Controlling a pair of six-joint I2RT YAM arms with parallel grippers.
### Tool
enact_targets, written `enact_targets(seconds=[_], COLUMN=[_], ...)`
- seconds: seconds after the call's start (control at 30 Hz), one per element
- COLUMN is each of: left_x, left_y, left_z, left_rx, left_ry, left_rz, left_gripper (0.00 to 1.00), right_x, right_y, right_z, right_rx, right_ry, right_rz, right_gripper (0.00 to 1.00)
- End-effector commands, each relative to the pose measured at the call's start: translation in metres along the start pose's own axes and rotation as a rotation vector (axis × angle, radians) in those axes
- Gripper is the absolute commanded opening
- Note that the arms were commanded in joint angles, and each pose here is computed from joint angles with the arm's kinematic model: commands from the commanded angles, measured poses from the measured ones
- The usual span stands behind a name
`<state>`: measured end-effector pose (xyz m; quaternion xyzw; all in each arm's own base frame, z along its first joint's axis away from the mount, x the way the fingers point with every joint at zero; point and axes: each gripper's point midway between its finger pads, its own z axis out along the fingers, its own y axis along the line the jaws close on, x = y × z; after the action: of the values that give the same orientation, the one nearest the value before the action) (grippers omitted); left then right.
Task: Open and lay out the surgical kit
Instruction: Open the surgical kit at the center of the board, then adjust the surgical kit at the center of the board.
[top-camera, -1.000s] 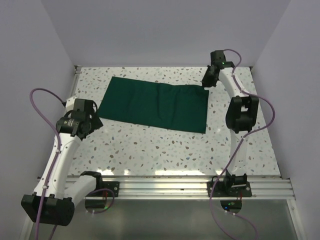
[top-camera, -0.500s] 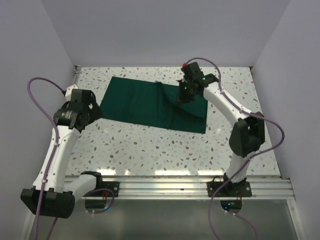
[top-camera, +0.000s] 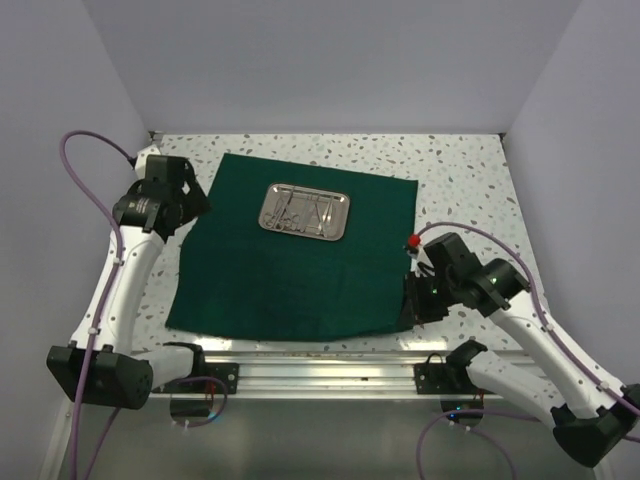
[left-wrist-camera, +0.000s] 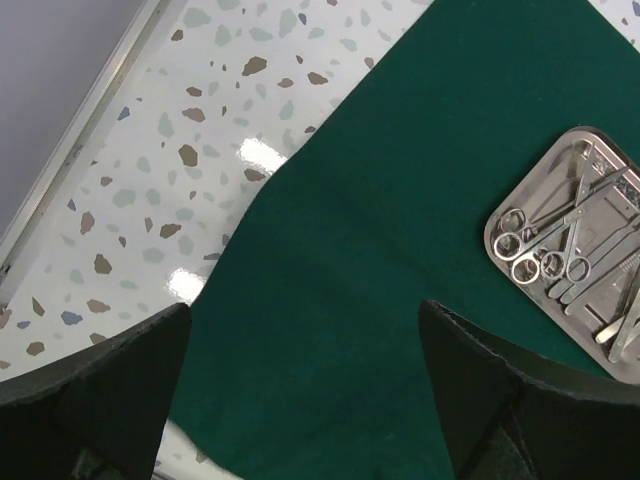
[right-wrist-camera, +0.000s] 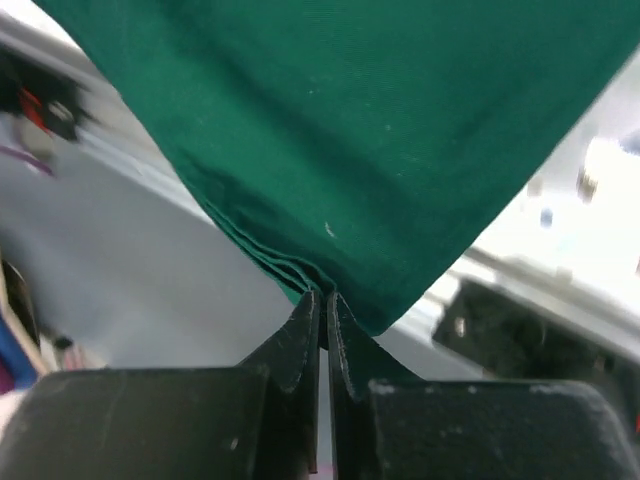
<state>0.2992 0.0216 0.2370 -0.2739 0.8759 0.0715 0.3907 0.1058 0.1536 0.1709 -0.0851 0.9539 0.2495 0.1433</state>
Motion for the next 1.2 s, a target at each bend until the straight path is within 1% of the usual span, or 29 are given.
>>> enact_targets(seconds=[0.0, 0.03, 0.07, 0.13, 0.17, 0.2, 0.23, 0.27, 0.3, 0.33, 0.37, 0.4, 0.43, 0.47, 0.5, 0.53, 0.57, 0.63, 0.67, 0.7, 0.77, 0.8, 0.87, 0.9, 0.93, 0.97, 1.0, 1.1, 1.17], left_x=[-0.013, -0.013, -0.011, -0.010, -0.009, -0.011, -0.011, -0.012, -0.012, -0.012, -0.011, -0.009, -0.006, -0.004, -0.003, 0.000, 0.000, -0.003, -0.006, -0.013, -0.012, -0.014, -0.015, -0.020, -0.012, -0.019, -0.012, -0.012, -0.003], left_y=[-0.008, -0.009, -0.011, -0.012, -0.012, -0.013, -0.013, -0.013, -0.014, -0.017, -0.018, -0.019, -0.021, -0.023, -0.024, -0.025, -0.026, -0.034, -0.035, -0.041, -0.047, -0.051, -0.048, -0.050, -0.055, -0.048, -0.048, -0.047, -0.045], left_z=[0.005, 0.006, 0.008, 0.010, 0.012, 0.012, 0.013, 0.013, 0.014, 0.016, 0.018, 0.021, 0.026, 0.030, 0.033, 0.038, 0.042, 0.052, 0.057, 0.061, 0.077, 0.089, 0.103, 0.109, 0.120, 0.130, 0.143, 0.162, 0.180], left_rx=[0.016, 0.021, 0.026, 0.030, 0.026, 0.028, 0.030, 0.031, 0.035, 0.046, 0.052, 0.050, 0.053, 0.059, 0.059, 0.052, 0.051, 0.070, 0.078, 0.099, 0.125, 0.131, 0.121, 0.120, 0.133, 0.121, 0.119, 0.108, 0.091], left_ry=[-0.033, -0.033, -0.025, -0.023, -0.019, -0.024, -0.026, -0.029, -0.033, -0.031, -0.028, -0.021, -0.004, 0.004, 0.012, 0.028, 0.030, 0.025, 0.020, 0.003, 0.035, 0.048, 0.074, 0.072, 0.101, 0.096, 0.124, 0.145, 0.185], left_rz=[-0.006, -0.005, -0.003, 0.001, 0.010, 0.014, 0.019, 0.028, 0.033, 0.040, 0.060, 0.066, 0.089, 0.103, 0.113, 0.126, 0.147, 0.161, 0.176, 0.181, 0.211, 0.221, 0.212, 0.200, 0.201, 0.170, 0.166, 0.153, 0.157], left_gripper=[1.00, 1.00, 1.00, 1.00, 1.00, 1.00, 1.00, 1.00, 1.00, 1.00, 1.00, 1.00, 1.00, 1.00, 1.00, 1.00, 1.00, 1.00, 1.00, 1.00, 1.00, 1.00, 1.00, 1.00, 1.00, 1.00, 1.00, 1.00, 1.00], right_x=[0.053, 0.055, 0.055, 0.046, 0.031, 0.021, 0.012, -0.009, -0.021, -0.034, -0.060, -0.074, -0.089, -0.111, -0.127, -0.139, -0.161, -0.186, -0.209, -0.215, -0.242, -0.247, -0.265, -0.266, -0.269, -0.272, -0.273, -0.281, -0.284], right_y=[-0.018, -0.023, -0.034, -0.035, -0.039, -0.041, -0.045, -0.037, -0.031, -0.030, -0.021, -0.023, -0.036, -0.039, -0.056, -0.066, -0.078, -0.109, -0.114, -0.134, -0.148, -0.165, -0.176, -0.189, -0.195, -0.205, -0.210, -0.216, -0.222], right_z=[0.000, 0.000, -0.002, -0.005, -0.007, -0.009, -0.008, -0.011, -0.009, -0.001, 0.001, 0.006, 0.018, 0.024, 0.026, 0.030, 0.042, 0.042, 0.036, 0.045, 0.038, 0.047, 0.050, 0.061, 0.068, 0.077, 0.083, 0.097, 0.110], right_rx=[0.050, 0.076, 0.142, 0.172, 0.215, 0.251, 0.303, 0.298, 0.294, 0.313, 0.292, 0.312, 0.348, 0.333, 0.333, 0.339, 0.356, 0.433, 0.448, 0.498, 0.542, 0.566, 0.560, 0.572, 0.581, 0.592, 0.597, 0.579, 0.576], right_ry=[0.223, 0.238, 0.235, 0.201, 0.140, 0.103, 0.099, 0.042, 0.013, 0.018, -0.051, -0.064, -0.039, -0.060, -0.067, -0.072, -0.081, -0.115, -0.161, -0.133, -0.183, -0.166, -0.191, -0.168, -0.152, -0.127, -0.112, -0.099, -0.081], right_rz=[0.049, 0.046, 0.041, 0.049, 0.038, 0.071, 0.090, 0.095, 0.112, 0.130, 0.130, 0.140, 0.191, 0.217, 0.284, 0.313, 0.330, 0.355, 0.351, 0.369, 0.372, 0.396, 0.409, 0.429, 0.433, 0.451, 0.460, 0.474, 0.479], right_gripper=[0.45, 0.73, 0.98, 0.98, 0.98, 0.98, 0.98, 0.99, 0.98, 0.99, 0.98, 0.98, 0.98, 0.99, 0.98, 0.98, 0.98, 0.98, 0.98, 0.98, 0.97, 0.97, 0.94, 0.92, 0.91, 0.88, 0.87, 0.84, 0.82])
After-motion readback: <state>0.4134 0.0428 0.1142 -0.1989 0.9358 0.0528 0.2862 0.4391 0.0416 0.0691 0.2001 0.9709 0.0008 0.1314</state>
